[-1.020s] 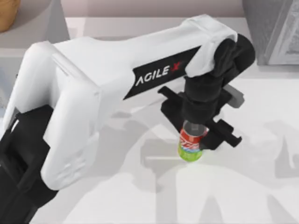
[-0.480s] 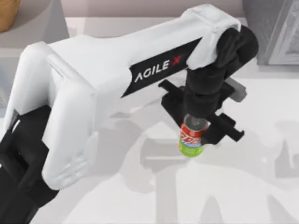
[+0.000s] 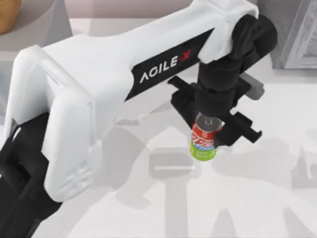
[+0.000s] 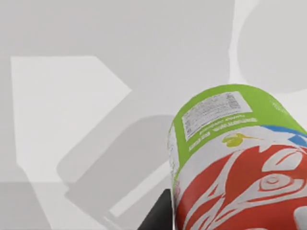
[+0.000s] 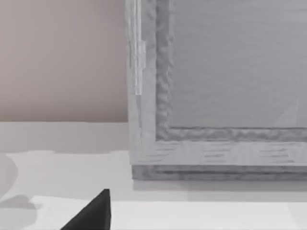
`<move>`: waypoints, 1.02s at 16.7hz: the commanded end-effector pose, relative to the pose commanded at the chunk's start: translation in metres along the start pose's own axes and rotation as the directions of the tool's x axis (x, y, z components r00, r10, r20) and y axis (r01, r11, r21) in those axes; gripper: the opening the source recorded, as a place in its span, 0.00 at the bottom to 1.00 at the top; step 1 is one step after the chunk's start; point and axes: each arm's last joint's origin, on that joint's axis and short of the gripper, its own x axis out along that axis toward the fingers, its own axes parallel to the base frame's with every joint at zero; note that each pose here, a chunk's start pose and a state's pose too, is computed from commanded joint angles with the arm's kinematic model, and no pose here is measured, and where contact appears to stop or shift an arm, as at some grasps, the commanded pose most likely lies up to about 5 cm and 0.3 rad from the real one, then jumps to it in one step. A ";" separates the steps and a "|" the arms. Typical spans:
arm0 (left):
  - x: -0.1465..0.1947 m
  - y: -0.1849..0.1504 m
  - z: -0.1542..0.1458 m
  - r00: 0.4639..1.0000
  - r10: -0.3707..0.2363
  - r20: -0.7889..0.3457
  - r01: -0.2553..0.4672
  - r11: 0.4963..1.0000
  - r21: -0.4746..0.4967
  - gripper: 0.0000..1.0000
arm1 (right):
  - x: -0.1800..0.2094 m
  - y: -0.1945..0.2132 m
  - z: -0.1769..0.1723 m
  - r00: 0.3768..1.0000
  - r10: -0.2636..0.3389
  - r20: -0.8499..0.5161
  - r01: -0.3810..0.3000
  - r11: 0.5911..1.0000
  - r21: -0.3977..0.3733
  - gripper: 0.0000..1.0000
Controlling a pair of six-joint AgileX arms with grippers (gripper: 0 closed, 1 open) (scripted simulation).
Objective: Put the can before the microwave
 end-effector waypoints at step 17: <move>-0.054 0.151 -0.172 0.990 -0.016 0.137 0.059 0.946 -0.318 0.00 | 0.000 0.000 0.000 1.000 0.000 0.000 0.000 1.000 0.000 1.00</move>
